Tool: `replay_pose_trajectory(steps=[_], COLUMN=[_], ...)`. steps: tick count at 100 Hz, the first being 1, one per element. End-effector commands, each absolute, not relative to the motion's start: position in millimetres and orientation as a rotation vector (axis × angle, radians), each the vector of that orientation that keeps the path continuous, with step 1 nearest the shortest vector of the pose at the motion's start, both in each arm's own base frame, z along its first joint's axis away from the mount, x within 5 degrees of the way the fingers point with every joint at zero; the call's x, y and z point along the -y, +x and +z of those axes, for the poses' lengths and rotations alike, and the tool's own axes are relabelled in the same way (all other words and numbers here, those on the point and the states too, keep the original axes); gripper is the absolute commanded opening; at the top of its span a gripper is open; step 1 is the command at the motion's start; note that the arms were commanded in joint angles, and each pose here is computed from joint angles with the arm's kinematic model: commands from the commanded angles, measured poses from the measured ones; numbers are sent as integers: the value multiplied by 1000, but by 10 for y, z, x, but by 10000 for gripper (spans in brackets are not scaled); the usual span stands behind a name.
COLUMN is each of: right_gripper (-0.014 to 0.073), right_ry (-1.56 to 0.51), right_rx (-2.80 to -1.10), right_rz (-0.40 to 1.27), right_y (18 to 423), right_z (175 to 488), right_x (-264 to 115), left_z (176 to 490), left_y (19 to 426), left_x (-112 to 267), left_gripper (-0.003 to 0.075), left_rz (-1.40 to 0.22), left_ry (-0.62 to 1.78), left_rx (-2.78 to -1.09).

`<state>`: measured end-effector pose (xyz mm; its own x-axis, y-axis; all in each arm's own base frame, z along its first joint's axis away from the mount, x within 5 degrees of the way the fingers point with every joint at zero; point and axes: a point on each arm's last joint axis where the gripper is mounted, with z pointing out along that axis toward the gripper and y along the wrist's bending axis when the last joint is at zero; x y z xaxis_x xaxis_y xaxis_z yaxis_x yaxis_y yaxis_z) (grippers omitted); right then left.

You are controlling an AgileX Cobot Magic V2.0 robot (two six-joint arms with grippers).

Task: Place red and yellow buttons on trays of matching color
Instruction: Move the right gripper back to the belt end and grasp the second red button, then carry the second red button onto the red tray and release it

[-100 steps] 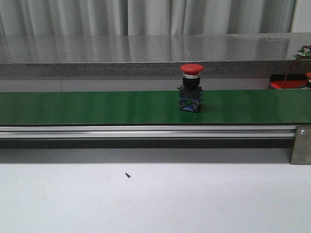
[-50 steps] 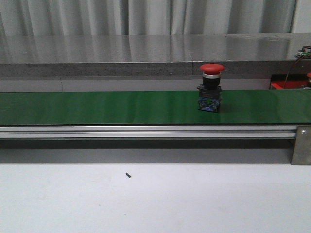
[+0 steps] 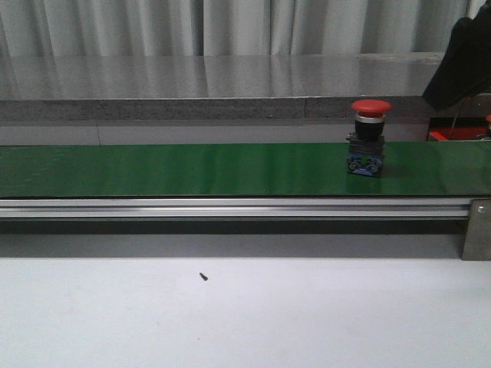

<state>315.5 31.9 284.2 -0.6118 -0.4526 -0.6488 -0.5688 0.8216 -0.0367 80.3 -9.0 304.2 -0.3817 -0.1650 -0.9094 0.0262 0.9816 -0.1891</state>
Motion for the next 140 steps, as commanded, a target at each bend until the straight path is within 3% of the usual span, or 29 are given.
replay_pose_trajectory(steps=[1,37,46,61,66,79,96,111,124,140], right_gripper=[542,536,440,129,86,85,85,85,85,85], right_ry=[-748,-751,-750,-756,-751,-713,-585,-407,-268,-131], right_rx=[-2235,-2219,-2233,-2244,-2237,-2197,-2133,-2095,-2086,-2088], right_rz=[209,247,253,265,263,245,192,81,42,37], right_y=[3194,3464,3504,3501,3502,3534,3613,3666,3765,4018], right_z=[2984,2777,2725,2709,2740,2938,3378,3655,3675,3473], right_x=[-409,-574,-577,-580,-573,-487,-108,492,925,1344], left_z=[3185,3185,3185,3185,3185,3185,3185,3185,3185,3185], left_y=[821,821,821,821,821,821,821,821,821,821], left_x=[90,90,90,90,90,90,90,90,90,90], left_gripper=[-20,-20,-19,-19,-20,-19,-20,-20,-20,-20], left_rz=[-220,-220,-220,-220,-220,-220,-220,-220,-220,-220], left_ry=[-110,-110,-110,-110,-110,-110,-110,-110,-110,-110], left_rx=[-1863,-1863,-1863,-1863,-1863,-1863,-1863,-1863,-1863,-1863])
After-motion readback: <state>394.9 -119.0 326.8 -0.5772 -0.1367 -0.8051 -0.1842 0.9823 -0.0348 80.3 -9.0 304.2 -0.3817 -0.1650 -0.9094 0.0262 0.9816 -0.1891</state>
